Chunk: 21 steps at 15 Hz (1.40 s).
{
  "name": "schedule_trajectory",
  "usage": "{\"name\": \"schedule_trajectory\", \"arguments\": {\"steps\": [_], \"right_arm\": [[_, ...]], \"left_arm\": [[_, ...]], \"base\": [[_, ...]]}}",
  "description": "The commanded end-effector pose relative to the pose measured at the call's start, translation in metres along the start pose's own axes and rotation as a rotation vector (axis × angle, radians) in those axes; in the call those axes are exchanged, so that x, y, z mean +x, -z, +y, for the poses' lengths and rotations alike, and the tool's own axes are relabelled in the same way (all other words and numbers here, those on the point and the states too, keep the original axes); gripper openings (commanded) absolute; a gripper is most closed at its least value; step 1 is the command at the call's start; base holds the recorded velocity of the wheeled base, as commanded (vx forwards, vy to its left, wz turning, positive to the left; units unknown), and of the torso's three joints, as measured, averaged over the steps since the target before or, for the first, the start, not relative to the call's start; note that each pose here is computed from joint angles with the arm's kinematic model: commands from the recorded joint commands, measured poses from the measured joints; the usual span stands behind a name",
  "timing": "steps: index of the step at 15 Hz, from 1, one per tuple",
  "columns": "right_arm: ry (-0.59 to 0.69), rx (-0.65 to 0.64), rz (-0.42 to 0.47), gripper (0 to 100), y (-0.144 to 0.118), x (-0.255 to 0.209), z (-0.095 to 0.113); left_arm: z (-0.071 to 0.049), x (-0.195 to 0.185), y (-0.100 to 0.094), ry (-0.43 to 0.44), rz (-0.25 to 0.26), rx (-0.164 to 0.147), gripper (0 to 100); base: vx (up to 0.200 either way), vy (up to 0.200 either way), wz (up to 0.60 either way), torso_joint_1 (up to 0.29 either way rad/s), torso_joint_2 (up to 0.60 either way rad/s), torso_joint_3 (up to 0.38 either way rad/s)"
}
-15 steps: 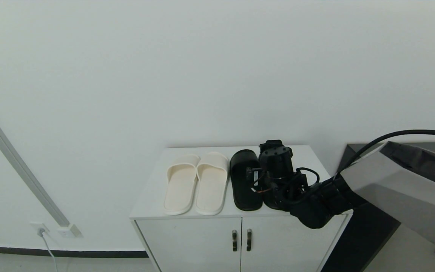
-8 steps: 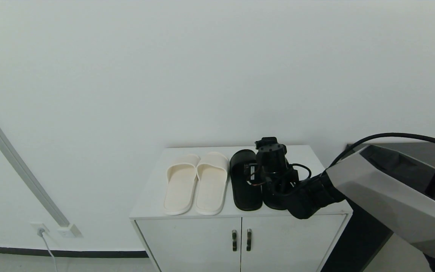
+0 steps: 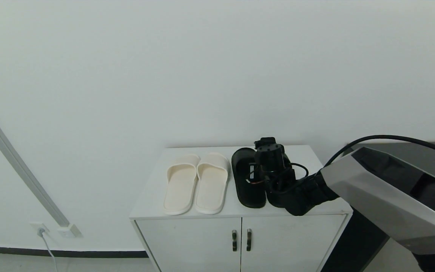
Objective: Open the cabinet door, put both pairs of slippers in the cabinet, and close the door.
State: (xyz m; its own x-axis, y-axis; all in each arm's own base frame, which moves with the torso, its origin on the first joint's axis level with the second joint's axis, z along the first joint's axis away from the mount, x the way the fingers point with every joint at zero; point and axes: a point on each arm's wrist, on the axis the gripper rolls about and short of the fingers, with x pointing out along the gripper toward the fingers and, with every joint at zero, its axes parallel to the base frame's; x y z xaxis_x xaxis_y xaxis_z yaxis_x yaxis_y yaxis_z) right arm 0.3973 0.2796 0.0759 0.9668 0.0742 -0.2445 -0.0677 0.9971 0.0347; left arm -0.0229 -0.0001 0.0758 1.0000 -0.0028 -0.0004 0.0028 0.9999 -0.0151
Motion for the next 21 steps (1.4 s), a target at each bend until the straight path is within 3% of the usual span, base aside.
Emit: {"name": "schedule_trajectory", "arguments": {"steps": [1, 5, 8, 11, 14, 19, 21], "right_arm": [[0.003, -0.007, -0.004, 0, -0.002, -0.002, 0.0], [0.001, -0.009, -0.04, 0, -0.025, -0.017, -0.004], [-0.027, -0.06, -0.046, 0, -0.05, -0.061, -0.019], [-0.191, -0.08, -0.02, 0, -0.064, -0.126, -0.035], [-0.467, -0.105, 0.031, 0, -0.061, -0.191, -0.057], [-0.748, -0.163, 0.118, 0, -0.035, -0.252, -0.09], [-0.787, -0.167, 0.133, 0, -0.032, -0.252, -0.09]], "left_arm": [[0.0, 0.0, 0.0, 0.002, 0.001, 0.0, 0], [0.0, 0.0, 0.0, -0.001, 0.001, 0.001, 0], [0.0, 0.0, 0.0, -0.001, 0.001, 0.0, 0], [0.0, 0.0, 0.0, -0.001, 0.001, 0.003, 0], [0.0, 0.0, 0.0, -0.001, 0.001, 0.003, 0], [0.0, 0.0, 0.0, 0.0, 0.001, 0.003, 0], [0.0, 0.0, 0.0, 0.0, 0.001, 0.004, 0]], "base": [[0.0, 0.0, 0.0, 0.0, 0.0, 0.0], [0.0, 0.0, 0.0, 0.0, 0.0, 0.0], [0.0, 0.0, 0.0, 0.0, 0.0, 0.0], [0.0, 0.0, 0.0, 0.0, 0.0, 0.0], [0.0, 0.0, 0.0, 0.0, 0.0, 0.0], [0.0, 0.0, 0.0, 0.0, 0.0, 0.0], [0.0, 0.0, 0.0, 0.0, 0.0, 0.0]]}}
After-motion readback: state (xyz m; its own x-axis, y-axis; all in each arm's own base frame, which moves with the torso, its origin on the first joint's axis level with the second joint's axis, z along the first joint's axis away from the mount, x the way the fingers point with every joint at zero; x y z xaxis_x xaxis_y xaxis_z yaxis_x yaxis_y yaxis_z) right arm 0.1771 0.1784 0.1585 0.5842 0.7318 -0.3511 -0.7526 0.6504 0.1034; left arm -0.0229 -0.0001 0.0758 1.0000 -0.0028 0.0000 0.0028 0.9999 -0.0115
